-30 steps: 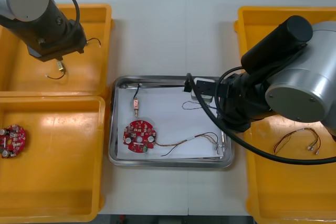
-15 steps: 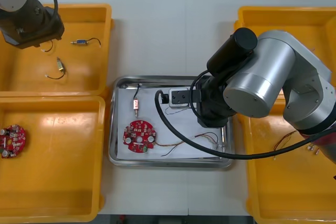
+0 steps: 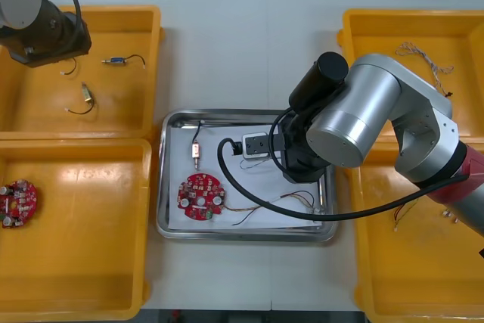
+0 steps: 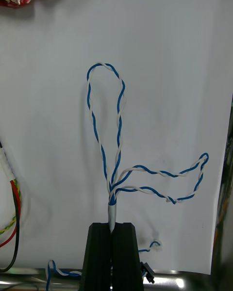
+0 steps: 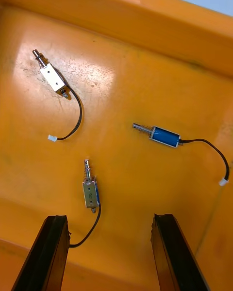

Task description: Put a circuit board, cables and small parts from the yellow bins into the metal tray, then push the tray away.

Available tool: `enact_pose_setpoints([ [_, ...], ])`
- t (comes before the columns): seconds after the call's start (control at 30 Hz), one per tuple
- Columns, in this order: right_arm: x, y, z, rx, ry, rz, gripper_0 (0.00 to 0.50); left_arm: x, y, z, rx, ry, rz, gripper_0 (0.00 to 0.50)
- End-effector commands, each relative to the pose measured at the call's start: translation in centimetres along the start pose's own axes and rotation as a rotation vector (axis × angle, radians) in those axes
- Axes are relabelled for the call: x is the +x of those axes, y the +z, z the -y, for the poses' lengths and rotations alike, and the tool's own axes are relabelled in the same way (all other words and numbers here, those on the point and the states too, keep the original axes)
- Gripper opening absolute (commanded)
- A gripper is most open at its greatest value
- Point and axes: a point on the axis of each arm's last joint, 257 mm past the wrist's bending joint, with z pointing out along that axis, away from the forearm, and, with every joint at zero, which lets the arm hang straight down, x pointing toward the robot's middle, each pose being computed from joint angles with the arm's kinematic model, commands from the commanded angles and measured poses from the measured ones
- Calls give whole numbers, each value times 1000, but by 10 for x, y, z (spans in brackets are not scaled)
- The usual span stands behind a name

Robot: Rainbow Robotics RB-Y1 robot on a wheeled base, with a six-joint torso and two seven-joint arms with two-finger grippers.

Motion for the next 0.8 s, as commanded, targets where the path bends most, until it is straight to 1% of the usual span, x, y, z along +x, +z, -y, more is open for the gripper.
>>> enact_pose_setpoints([
  [0.03,-18,0,14,39,-73,24,0,-1,16,-20,-12,65,-1,500],
  [0.13,-20,4,14,42,-76,24,0,7,28,-24,-18,82,-30,500],
  [0.23,-20,4,12,37,-72,26,14,16,38,-21,-10,85,-46,500],
  [0.3,-20,4,11,34,-77,25,67,19,42,-21,-16,92,-44,500],
  [0.37,-18,4,12,35,-78,22,187,21,45,-22,-28,104,-38,500],
  [0.4,-18,4,12,35,-78,22,218,21,46,-23,-32,108,-33,500],
  [0.43,-19,4,12,36,-79,24,278,23,49,-23,-32,110,-30,500],
  [0.47,-19,4,11,32,-82,24,368,25,52,-21,-27,111,-24,500],
  [0.5,-19,4,10,30,-83,25,408,26,54,-20,-25,111,-21,500],
  [0.53,-18,5,8,22,-77,26,472,28,58,-22,-26,111,-14,500],
  [0.57,-17,4,7,18,-75,24,500,28,60,-21,-23,112,-5,500],
  [0.6,-15,4,7,15,-74,20,500,28,63,-21,-23,113,2,500],
  [0.7,-13,3,8,15,-65,21,500,32,71,-21,-18,112,-2,500],
  [0.8,-13,2,9,12,-58,25,500,35,80,-19,-16,110,2,500],
])
